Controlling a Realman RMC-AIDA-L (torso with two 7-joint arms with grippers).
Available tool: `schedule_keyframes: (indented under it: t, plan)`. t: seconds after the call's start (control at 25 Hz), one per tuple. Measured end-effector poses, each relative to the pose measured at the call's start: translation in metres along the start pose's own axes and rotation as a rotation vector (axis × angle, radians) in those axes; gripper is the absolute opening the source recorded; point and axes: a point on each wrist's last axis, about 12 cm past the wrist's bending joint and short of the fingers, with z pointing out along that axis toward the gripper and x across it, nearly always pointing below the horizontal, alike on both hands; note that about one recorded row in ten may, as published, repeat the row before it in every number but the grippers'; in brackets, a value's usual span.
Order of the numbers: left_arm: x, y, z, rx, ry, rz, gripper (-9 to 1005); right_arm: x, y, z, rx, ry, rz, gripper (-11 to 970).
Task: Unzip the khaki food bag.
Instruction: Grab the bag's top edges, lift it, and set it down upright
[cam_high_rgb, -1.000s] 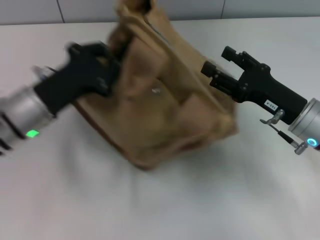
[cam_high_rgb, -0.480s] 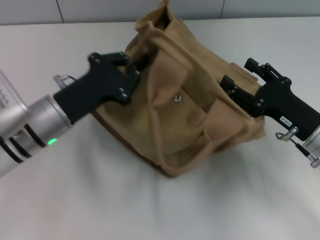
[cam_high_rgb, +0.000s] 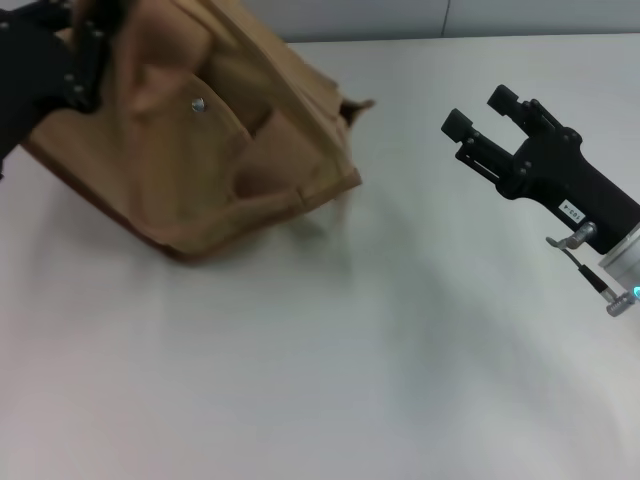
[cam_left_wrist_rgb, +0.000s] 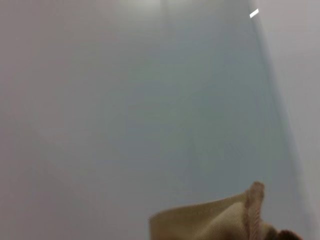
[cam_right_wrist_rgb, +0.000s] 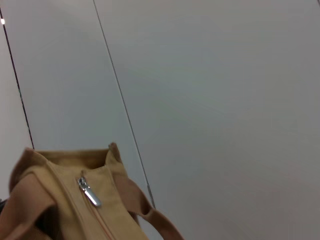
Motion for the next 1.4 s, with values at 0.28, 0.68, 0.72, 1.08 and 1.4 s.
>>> schedule_keyframes:
  t: [0.28,0.68,0.72,1.08,1.4]
  plan:
    - [0.018,-0.048,0.032,0.252,0.048,-0.027,69,0.000,0.000,0.002,-0.003,0.003,0.001,825]
    - [0.036,-0.071,0.055,0.317,0.138,0.000,70,0.009,-0.003,-0.001,0.030,0.069,-0.031,824]
    - [0.036,-0.071,0.055,0.317,0.138,0.000,70,0.009,-0.003,-0.001,0.030,0.069,-0.031,824]
    - [0.035,-0.070,0.057,0.303,0.123,-0.011,70,0.020,0.028,0.005,0.190,-0.046,-0.496,824]
    - [0.035,-0.073,0.056,0.304,0.118,-0.028,70,0.020,0.034,0.021,0.172,-0.026,-0.655,824]
